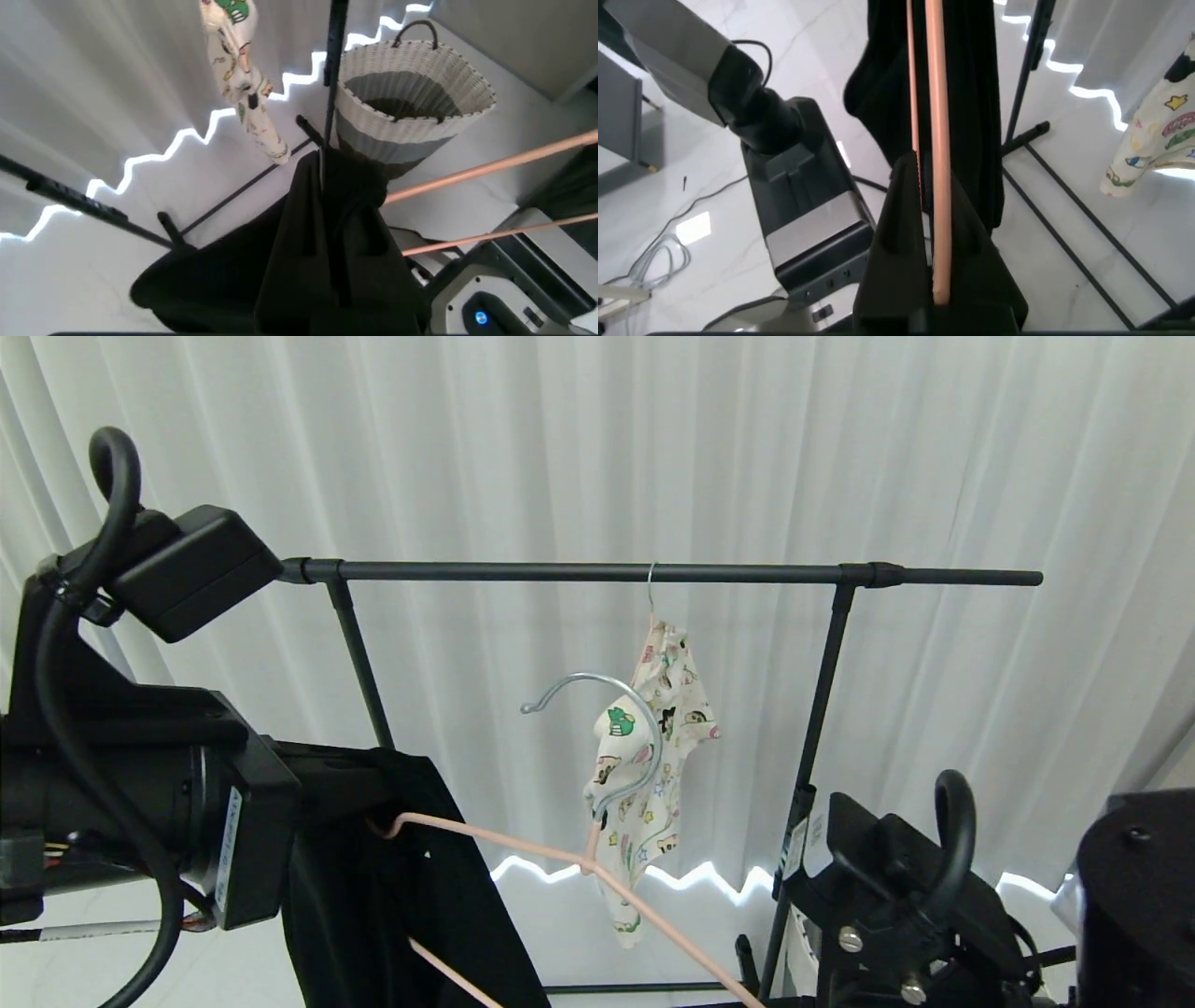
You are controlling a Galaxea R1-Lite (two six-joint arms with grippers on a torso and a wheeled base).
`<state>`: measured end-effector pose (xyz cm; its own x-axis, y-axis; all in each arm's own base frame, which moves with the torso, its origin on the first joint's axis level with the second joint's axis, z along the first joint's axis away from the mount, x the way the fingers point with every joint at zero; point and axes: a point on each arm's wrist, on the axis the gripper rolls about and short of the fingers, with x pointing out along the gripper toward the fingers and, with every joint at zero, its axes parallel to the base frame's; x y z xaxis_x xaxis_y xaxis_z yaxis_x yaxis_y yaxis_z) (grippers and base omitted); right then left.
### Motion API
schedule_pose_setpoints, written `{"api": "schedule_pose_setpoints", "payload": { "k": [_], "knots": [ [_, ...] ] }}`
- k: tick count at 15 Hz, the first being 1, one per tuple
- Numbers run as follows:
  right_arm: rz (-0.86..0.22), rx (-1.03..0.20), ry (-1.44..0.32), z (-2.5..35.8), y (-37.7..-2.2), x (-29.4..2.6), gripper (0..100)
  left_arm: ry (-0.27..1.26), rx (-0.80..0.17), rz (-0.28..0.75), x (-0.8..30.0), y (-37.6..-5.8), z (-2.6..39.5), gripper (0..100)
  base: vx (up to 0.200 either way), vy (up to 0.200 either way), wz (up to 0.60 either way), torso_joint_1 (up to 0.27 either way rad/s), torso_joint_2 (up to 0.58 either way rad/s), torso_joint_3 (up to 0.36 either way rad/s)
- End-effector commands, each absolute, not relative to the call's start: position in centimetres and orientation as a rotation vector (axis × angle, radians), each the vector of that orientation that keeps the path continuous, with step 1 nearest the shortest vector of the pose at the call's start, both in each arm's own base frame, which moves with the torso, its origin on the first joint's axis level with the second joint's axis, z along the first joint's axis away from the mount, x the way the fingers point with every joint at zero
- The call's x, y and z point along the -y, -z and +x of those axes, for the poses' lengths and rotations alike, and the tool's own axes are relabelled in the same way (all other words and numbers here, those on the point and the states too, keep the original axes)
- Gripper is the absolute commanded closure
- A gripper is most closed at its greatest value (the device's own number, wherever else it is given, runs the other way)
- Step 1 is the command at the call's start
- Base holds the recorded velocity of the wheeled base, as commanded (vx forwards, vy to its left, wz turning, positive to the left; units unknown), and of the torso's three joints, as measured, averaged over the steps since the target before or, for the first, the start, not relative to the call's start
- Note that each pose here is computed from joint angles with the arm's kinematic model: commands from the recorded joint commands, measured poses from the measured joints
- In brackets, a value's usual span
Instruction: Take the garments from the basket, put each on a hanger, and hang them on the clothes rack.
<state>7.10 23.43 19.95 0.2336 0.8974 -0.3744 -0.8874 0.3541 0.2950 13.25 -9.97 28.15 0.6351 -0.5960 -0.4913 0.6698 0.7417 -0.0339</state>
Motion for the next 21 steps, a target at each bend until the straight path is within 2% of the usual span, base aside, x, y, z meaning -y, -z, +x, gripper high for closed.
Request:
{"api": "schedule_pose_setpoints", "payload": {
  "k": [1,5,9,13,21],
  "knots": [
    [0.014,-0.545,-1.219,7.4,-19.4,-24.3,100,0.759,-0.491,0.144,10.5,-28.6,12.9,100,0.0,0.0,0.0,0.0,0.0,0.0],
    [0.025,-0.539,-1.22,8.0,-19.1,-26.5,100,0.814,-0.462,0.131,11.3,-29.6,12.3,100,0.0,0.0,0.0,0.0,0.0,0.0],
    [0.084,-0.527,-1.218,8.6,-19.5,-28.4,100,0.823,-0.457,0.133,11.3,-29.7,12.1,100,0.0,0.0,0.0,0.0,0.0,0.0],
    [0.085,-0.533,-1.211,9.1,-19.2,-29.7,100,0.856,-0.455,0.141,11.7,-29.7,11.7,100,0.0,0.0,0.0,0.0,0.0,0.0],
    [0.122,-0.5,-1.001,12.6,-19.2,-28.4,100,0.807,-0.422,0.156,11.2,-29.6,12.1,100,0.0,0.0,0.0,0.0,0.0,0.0]
  ]
}}
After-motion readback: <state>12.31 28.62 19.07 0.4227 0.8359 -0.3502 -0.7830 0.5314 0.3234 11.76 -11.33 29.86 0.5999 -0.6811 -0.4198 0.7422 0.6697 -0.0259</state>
